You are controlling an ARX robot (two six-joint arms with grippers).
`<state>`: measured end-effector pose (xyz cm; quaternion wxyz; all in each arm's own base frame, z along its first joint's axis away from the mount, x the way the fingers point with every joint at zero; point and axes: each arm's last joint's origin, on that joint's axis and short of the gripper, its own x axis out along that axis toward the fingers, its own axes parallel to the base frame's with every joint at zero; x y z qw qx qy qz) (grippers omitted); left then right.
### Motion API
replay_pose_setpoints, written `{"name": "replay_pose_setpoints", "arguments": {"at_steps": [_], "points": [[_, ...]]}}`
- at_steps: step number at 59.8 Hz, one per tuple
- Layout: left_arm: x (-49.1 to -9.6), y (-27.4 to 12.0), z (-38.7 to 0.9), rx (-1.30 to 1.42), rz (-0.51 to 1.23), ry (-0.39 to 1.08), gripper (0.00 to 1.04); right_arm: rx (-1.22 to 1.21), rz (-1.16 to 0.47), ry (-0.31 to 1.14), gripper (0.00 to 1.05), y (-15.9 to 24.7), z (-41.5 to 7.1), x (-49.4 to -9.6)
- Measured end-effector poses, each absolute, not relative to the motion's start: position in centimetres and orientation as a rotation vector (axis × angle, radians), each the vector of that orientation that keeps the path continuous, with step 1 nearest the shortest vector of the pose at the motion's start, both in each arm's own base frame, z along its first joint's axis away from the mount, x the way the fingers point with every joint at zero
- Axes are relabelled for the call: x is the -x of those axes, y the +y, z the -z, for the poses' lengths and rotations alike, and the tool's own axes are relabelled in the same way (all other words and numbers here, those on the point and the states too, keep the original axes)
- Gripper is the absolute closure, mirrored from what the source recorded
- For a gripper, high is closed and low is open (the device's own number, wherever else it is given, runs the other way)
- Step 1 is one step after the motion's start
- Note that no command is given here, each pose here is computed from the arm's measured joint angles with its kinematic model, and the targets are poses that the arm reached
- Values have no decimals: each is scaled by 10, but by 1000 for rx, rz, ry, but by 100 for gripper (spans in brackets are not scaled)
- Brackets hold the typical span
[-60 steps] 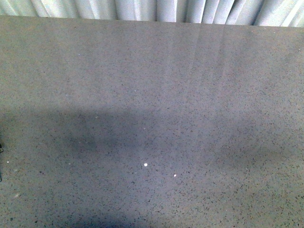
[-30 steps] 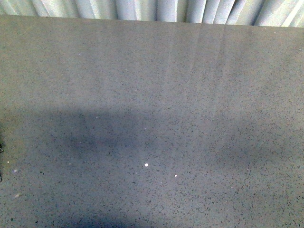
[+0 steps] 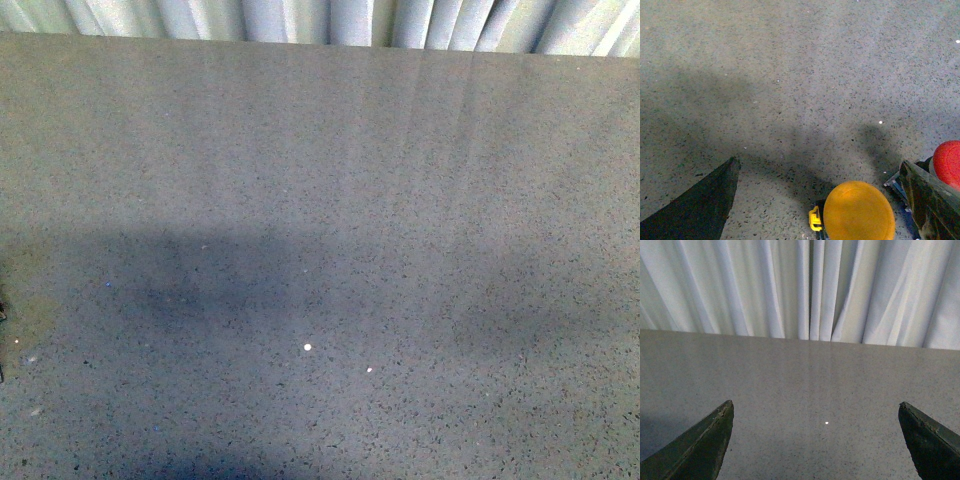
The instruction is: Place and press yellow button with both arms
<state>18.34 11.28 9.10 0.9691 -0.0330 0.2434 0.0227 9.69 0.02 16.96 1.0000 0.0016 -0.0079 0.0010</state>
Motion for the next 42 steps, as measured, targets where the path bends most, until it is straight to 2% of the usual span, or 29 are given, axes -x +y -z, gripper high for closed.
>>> {"name": "replay_pose_setpoints", "arguments": {"at_steps": [42], "points": [[-188,108,-72,65,-46,547,9,-3,-2,-16,9,0,-170,-97]]}}
